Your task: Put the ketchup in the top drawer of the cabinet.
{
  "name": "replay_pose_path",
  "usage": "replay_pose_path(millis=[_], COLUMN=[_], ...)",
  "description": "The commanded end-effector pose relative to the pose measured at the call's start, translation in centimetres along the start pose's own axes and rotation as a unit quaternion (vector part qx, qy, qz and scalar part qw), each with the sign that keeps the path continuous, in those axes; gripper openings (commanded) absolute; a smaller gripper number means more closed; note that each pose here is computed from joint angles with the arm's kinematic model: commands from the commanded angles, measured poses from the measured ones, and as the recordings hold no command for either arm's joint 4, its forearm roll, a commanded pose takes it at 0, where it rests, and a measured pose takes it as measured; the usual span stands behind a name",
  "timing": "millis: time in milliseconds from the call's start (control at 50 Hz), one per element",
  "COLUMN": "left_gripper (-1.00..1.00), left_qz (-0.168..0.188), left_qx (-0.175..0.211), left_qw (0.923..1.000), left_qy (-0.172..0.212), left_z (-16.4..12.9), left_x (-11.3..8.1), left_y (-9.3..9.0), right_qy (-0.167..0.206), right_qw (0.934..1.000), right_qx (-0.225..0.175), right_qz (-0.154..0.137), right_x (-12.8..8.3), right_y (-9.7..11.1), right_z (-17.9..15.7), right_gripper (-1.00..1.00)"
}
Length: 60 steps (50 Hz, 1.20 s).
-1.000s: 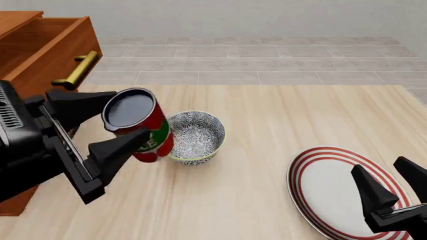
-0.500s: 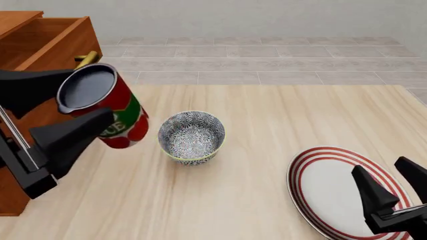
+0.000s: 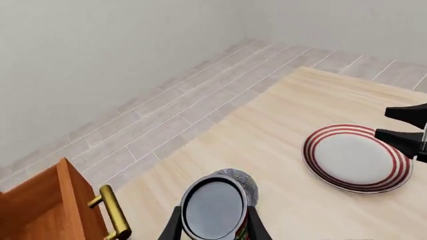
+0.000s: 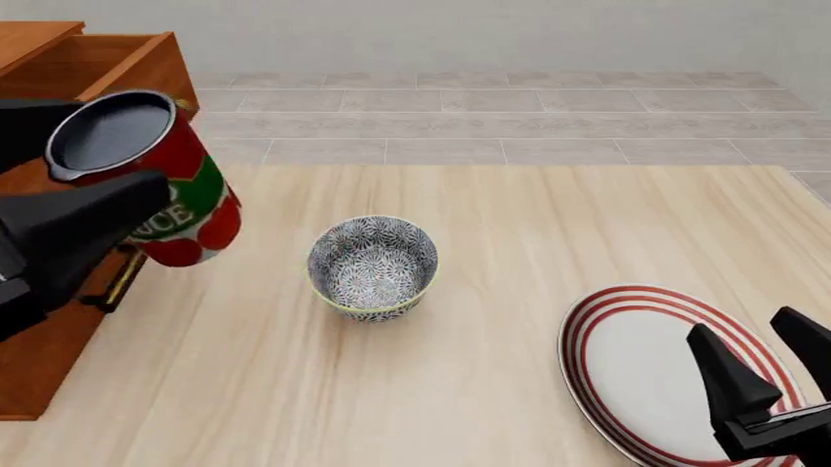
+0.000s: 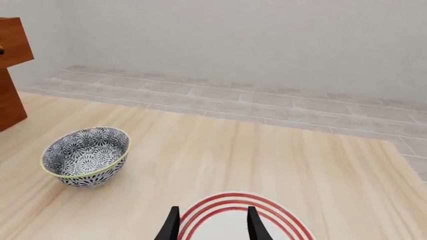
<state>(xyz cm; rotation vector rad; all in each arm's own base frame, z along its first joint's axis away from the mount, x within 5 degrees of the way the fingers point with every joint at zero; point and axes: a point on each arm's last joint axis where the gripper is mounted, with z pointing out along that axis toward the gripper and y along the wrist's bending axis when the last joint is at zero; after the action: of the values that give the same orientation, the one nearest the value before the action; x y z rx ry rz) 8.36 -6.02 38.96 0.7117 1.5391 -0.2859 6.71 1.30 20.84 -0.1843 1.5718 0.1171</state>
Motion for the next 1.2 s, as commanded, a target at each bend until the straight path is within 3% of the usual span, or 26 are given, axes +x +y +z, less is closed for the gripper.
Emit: replay_pose_path(millis=[20,100,260,360,500,580,620,640,680,840,1200], left_gripper=[-1.00,-1.00,-1.00,-1.00,-1.00,-1.00,-1.00,-1.00,-1.00,-1.00,-1.00], left_qz=[0.017,0.028,0.005,-0.005,-0.031,-0.030,-0.022,-0.040,-0.021,-0.016,-0.021], left_qx=[-0.031,-0.046,-0.078,-0.079,-0.091,-0.108,-0.099,-0.112,-0.123,-0.144,-0.185], left_qw=[0.9993,0.9983,0.9962,0.9964,0.9946,0.9923,0.9941,0.9921,0.9913,0.9881,0.9798], left_qy=[0.014,0.020,0.040,0.029,0.040,0.052,0.039,0.040,0.040,0.051,0.074], left_z=[-1.8,-2.2,-2.1,-2.6,-1.1,-0.3,-0.7,-0.7,-0.7,-0.1,0.2], left_x=[-1.8,-2.7,-4.1,-5.9,-5.7,-5.2,-5.6,-6.0,-6.4,-7.7,-7.2], left_y=[1.1,1.6,2.6,2.9,3.5,4.0,3.7,4.1,4.5,5.6,6.8], right_qy=[0.001,0.001,0.002,0.003,-0.001,0.000,-0.002,-0.004,-0.005,-0.001,0.006], right_qw=[1.0000,1.0000,1.0000,1.0000,1.0000,1.0000,0.9999,0.9999,0.9999,0.9999,0.9998], right_qx=[0.000,-0.001,-0.001,-0.002,0.002,0.000,0.000,0.001,0.002,-0.003,-0.008], right_qz=[-0.001,-0.003,-0.002,-0.002,-0.004,-0.010,-0.010,-0.011,-0.013,-0.013,-0.015], right_x=[0.0,0.0,0.0,0.0,0.0,0.0,-0.1,-0.1,-0.1,-0.1,0.0], right_y=[0.0,0.0,0.0,0.0,0.0,0.0,0.0,0.0,0.0,0.0,0.1], right_z=[0.0,0.0,0.1,0.1,0.0,0.2,0.1,0.0,-0.1,0.2,0.4], right_gripper=[1.00,1.00,1.00,1.00,1.00,1.00,1.00,1.00,1.00,1.00,1.00])
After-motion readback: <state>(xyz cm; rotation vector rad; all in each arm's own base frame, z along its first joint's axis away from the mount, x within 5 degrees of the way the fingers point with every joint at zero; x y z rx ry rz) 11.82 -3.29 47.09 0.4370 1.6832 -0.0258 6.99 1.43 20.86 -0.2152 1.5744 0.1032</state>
